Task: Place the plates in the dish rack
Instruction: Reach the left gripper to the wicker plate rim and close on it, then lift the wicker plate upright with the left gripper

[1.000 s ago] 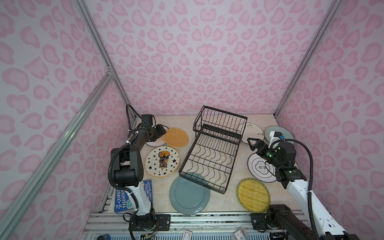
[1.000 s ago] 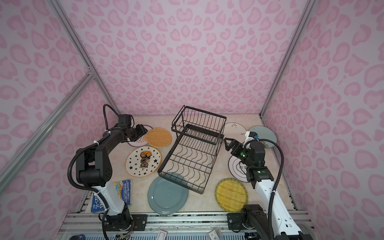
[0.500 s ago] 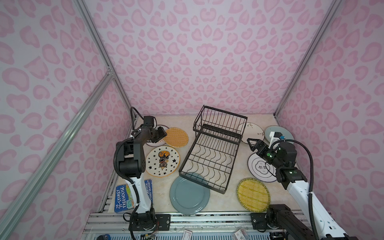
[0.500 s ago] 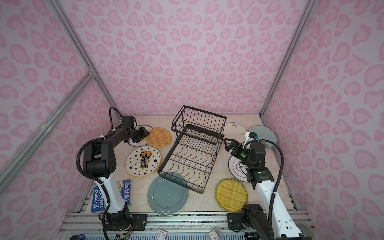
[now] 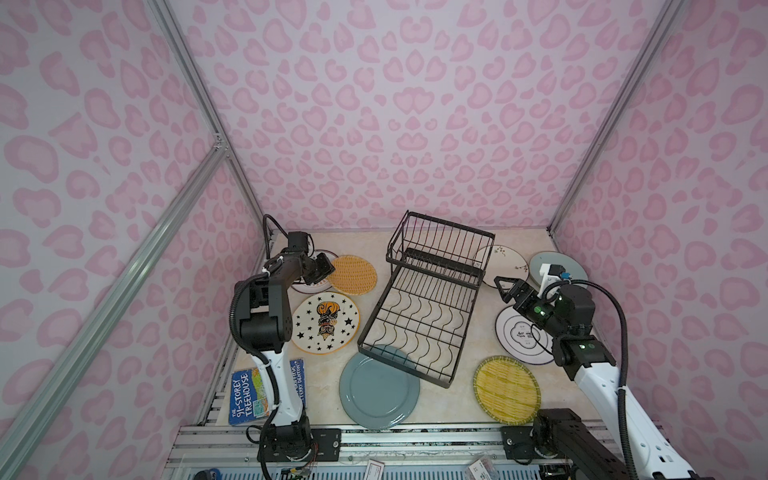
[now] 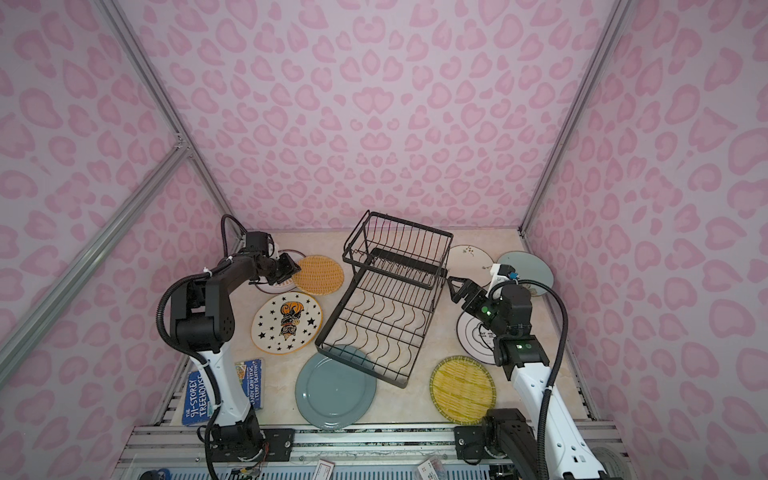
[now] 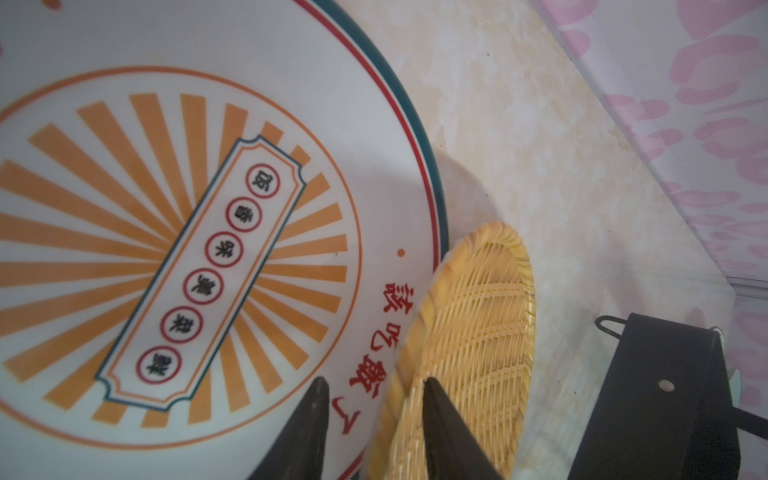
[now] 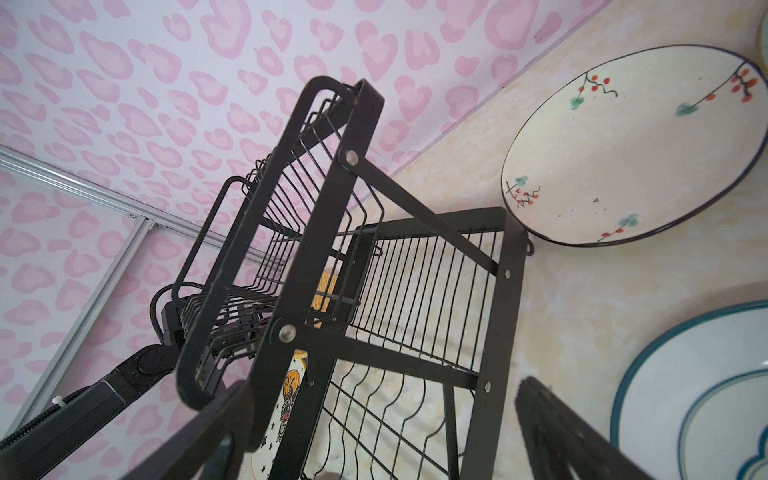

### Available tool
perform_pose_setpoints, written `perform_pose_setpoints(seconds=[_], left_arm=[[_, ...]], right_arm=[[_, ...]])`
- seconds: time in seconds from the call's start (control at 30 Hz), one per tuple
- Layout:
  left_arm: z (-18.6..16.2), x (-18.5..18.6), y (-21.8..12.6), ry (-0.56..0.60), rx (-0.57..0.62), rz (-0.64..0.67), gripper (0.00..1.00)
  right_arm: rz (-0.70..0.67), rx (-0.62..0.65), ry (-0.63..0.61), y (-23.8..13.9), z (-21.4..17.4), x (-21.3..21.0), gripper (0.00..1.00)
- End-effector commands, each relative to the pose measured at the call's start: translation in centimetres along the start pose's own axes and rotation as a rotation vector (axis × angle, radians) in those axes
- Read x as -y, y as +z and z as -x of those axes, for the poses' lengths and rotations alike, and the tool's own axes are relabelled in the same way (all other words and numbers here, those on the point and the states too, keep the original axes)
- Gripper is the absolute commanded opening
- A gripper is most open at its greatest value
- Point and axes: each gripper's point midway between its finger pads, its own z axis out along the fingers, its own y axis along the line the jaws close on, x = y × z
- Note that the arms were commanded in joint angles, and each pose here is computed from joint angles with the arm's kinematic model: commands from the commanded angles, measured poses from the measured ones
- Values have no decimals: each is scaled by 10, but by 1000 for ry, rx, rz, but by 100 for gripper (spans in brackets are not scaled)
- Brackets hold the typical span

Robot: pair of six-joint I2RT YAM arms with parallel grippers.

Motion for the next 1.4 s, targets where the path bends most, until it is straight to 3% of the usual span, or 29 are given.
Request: perform_pose_setpoints(seconds=[0.0,0.17,0.53,0.7,1.0,1.37], left_arm=[[5,9,3,2,2,-47,37],[4,9,6,-3,-5,-53,37],[9,24,-4,-24,0,-109,4],[20,38,-25,-38,44,-133,3],[51,55,-100,-31,229,-77,3],[53,77,-221,40,472,-45,3]], right_arm=[[11,-4,-5,0,-2,0,98],[16,-3,-5,-1,-3,-2,98],[26,12,-10,-2,3,-6,98],[27,22,-15,-2,8,-10,98],[6,47,-40,-4,18,-13,98],[-2,52,-53,1,24,-15,98]])
